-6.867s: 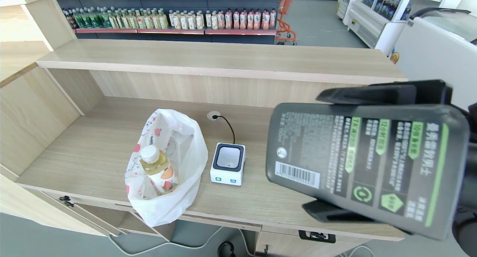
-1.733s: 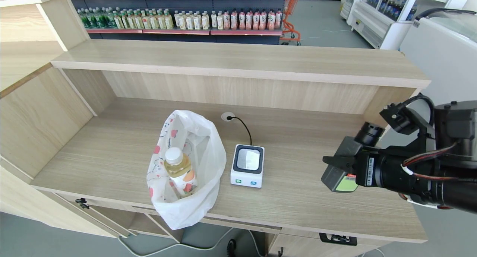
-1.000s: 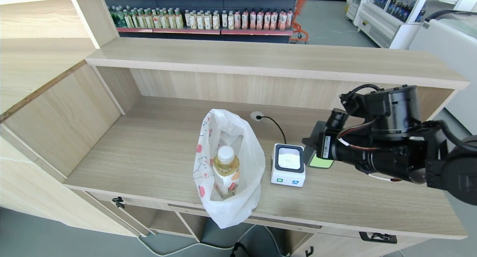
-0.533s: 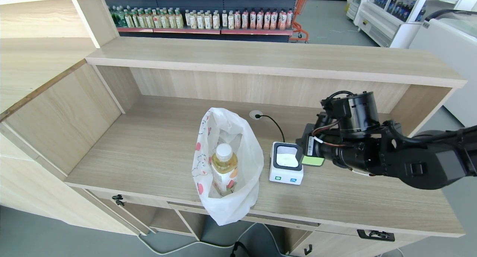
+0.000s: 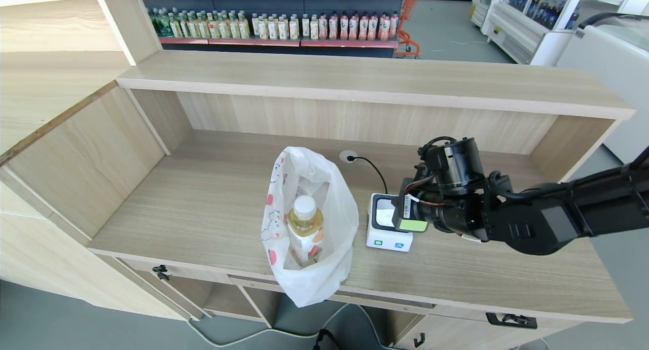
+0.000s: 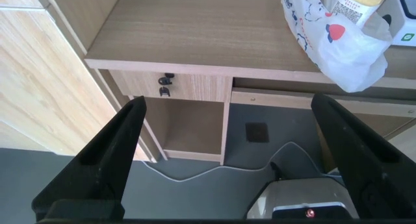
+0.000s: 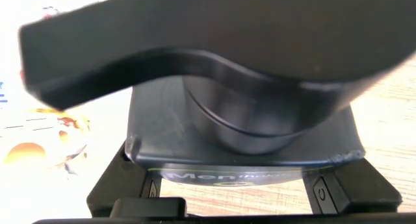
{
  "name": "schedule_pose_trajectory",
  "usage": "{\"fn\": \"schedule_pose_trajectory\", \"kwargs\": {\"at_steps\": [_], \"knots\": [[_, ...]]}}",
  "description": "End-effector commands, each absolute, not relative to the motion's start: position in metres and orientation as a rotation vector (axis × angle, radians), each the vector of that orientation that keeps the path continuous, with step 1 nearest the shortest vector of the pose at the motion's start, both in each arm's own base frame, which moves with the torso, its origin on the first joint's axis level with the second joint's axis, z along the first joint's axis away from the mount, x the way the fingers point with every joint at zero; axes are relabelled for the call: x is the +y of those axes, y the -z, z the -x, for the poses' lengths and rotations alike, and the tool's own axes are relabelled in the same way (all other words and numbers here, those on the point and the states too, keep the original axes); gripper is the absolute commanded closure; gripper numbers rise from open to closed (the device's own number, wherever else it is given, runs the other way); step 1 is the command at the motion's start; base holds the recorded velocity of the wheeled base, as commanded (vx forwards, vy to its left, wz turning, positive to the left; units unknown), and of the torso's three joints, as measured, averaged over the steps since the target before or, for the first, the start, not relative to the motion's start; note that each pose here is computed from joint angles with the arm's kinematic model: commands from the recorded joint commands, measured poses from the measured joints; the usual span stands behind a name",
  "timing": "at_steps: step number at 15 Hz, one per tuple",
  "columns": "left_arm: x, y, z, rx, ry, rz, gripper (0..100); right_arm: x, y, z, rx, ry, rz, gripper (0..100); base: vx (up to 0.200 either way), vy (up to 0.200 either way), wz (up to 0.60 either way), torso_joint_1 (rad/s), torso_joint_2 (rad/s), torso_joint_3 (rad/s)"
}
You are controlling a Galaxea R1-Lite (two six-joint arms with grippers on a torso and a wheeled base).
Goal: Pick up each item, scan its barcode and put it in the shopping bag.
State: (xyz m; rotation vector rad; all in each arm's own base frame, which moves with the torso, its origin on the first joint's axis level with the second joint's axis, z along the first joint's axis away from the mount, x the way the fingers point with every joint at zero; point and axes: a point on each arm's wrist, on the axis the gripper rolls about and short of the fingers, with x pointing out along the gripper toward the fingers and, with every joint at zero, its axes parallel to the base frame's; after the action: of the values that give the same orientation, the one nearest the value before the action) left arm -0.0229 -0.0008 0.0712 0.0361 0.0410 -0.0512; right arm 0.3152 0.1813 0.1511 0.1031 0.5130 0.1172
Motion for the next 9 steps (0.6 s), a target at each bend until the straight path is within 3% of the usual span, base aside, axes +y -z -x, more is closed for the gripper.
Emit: {"fn": "schedule_pose_trajectory", "kwargs": {"at_steps": [1, 9], "knots": [[-0.001, -0.071, 0.023, 0.04, 0.051, -0.036, 0, 0.184, -0.143, -0.319, 0.529, -0.115, -0.094, 100, 0.0, 0.0, 0.0, 0.0, 0.0, 0.0], [-0.001, -0.071, 0.023, 0.04, 0.051, -0.039, 0, 0.195, -0.14, -0.331, 0.519, -0.128, -0.104, 100, 0.0, 0.0, 0.0, 0.0, 0.0, 0.0]]}}
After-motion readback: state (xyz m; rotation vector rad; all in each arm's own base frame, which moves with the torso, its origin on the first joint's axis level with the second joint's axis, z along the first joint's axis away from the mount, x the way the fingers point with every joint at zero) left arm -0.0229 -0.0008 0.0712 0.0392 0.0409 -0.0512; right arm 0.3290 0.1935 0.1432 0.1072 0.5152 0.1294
